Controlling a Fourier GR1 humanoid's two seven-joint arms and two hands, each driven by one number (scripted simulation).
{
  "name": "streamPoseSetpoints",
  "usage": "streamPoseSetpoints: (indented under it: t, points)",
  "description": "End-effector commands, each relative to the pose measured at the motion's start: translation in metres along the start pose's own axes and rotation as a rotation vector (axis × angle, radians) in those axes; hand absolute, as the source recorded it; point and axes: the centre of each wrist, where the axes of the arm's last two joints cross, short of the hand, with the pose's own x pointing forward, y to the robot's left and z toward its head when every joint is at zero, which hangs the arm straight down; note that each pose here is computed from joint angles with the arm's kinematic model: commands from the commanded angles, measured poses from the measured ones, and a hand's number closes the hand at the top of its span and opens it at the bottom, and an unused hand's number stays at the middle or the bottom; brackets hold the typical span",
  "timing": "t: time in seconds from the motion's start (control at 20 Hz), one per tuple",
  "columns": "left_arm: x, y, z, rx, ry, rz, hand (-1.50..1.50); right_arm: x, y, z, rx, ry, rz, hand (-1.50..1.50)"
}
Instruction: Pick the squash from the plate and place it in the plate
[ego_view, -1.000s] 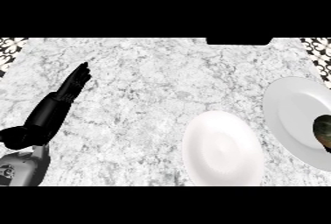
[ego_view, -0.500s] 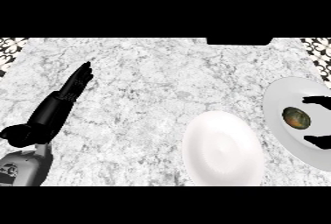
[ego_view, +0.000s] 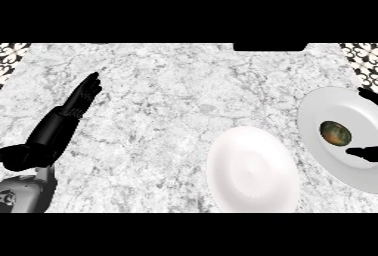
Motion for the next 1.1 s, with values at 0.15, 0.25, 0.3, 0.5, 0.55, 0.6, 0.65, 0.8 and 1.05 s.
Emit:
streamPoseSetpoints:
  t: [0.15, 0.25, 0.3, 0.5, 0.55, 0.6, 0.65, 0.8, 1.05]
  points:
    - [-0.008, -0.015, 0.007, 0.009, 0.009, -0.010, 0.00, -0.012, -0.030, 0.016, -0.015, -0.023, -0.419, -1.50]
    - [-0.005, -0.003, 0.007, 0.014, 0.000, 0.001, 0.00, -0.015, -0.027, 0.023, -0.013, -0.009, -0.547, -1.50]
    - [0.002, -0.003, 0.003, 0.008, 0.000, 0.001, 0.00, -0.021, -0.059, 0.041, -0.023, 0.000, -0.572, -1.50]
    - [-0.009, -0.011, 0.014, -0.008, 0.012, 0.010, 0.00, -0.024, -0.089, 0.049, -0.026, 0.007, -0.659, -1.50]
    - [0.004, 0.001, 0.013, 0.007, -0.004, -0.001, 0.00, -0.027, -0.085, 0.054, -0.045, 0.003, -0.682, -1.50]
    - [-0.011, -0.015, 0.010, 0.015, 0.004, 0.010, 0.00, -0.028, -0.094, 0.067, -0.038, -0.005, -0.695, -1.50]
    - [-0.009, -0.007, 0.012, 0.000, 0.013, 0.016, 0.00, -0.027, -0.102, 0.065, -0.022, 0.007, -0.707, -1.50]
    - [0.005, -0.006, 0.002, 0.009, -0.002, -0.003, 0.00, -0.024, -0.131, 0.073, -0.034, -0.002, -0.693, -1.50]
    - [-0.007, 0.003, 0.012, 0.011, -0.006, -0.007, 0.00, -0.019, -0.157, 0.090, -0.017, 0.010, -0.695, -1.50]
